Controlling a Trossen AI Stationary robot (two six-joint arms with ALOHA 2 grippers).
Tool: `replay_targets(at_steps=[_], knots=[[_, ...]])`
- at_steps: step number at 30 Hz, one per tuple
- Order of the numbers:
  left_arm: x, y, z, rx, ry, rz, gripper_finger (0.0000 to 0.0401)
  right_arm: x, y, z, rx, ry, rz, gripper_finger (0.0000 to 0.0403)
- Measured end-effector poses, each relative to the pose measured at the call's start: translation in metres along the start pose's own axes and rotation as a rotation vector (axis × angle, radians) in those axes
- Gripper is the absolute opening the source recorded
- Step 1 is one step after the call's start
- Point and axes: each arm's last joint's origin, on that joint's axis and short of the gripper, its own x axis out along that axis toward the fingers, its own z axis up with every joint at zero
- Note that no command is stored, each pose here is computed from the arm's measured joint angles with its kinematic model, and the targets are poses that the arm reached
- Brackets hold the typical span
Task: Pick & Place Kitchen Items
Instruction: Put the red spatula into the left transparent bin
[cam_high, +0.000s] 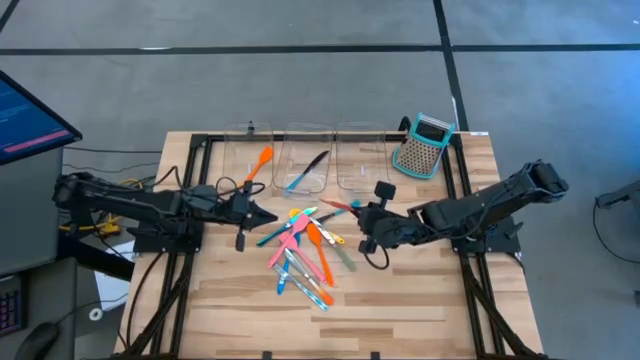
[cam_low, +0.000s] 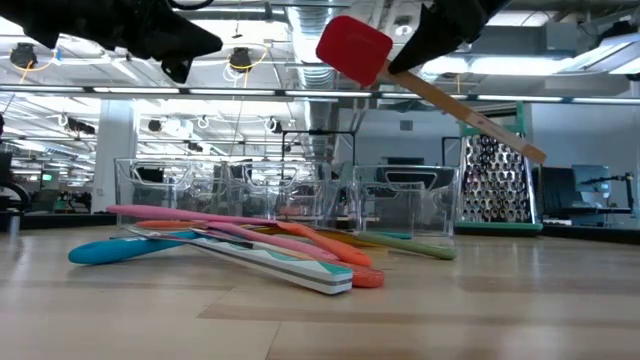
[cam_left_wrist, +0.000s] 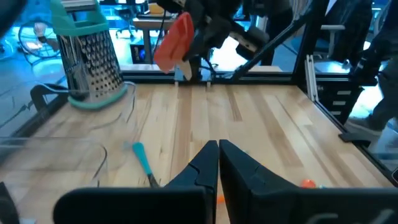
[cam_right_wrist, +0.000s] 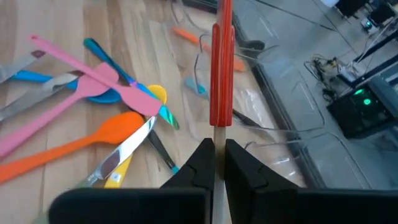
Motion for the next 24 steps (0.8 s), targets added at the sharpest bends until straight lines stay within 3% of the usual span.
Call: replay_targets(at_steps=[13, 18, 24], knots=[[0.040, 0.004, -0.007, -0.004, -0.074, 0.031, 0.0078, 0.000, -0.014, 0.018, -0.003, -0.133, -0.016, 0.0008], [0.060, 0.012, -0.014, -0.013, -0.133, 0.067, 0.0098, 0.003, -0.020, 0.030, 0.035, -0.234, 0.030, 0.0008], [0.079, 0.015, -0.021, -0.019, -0.177, -0.018, 0.0125, 0.008, -0.032, 0.041, 0.097, -0.358, 0.111, 0.0008]])
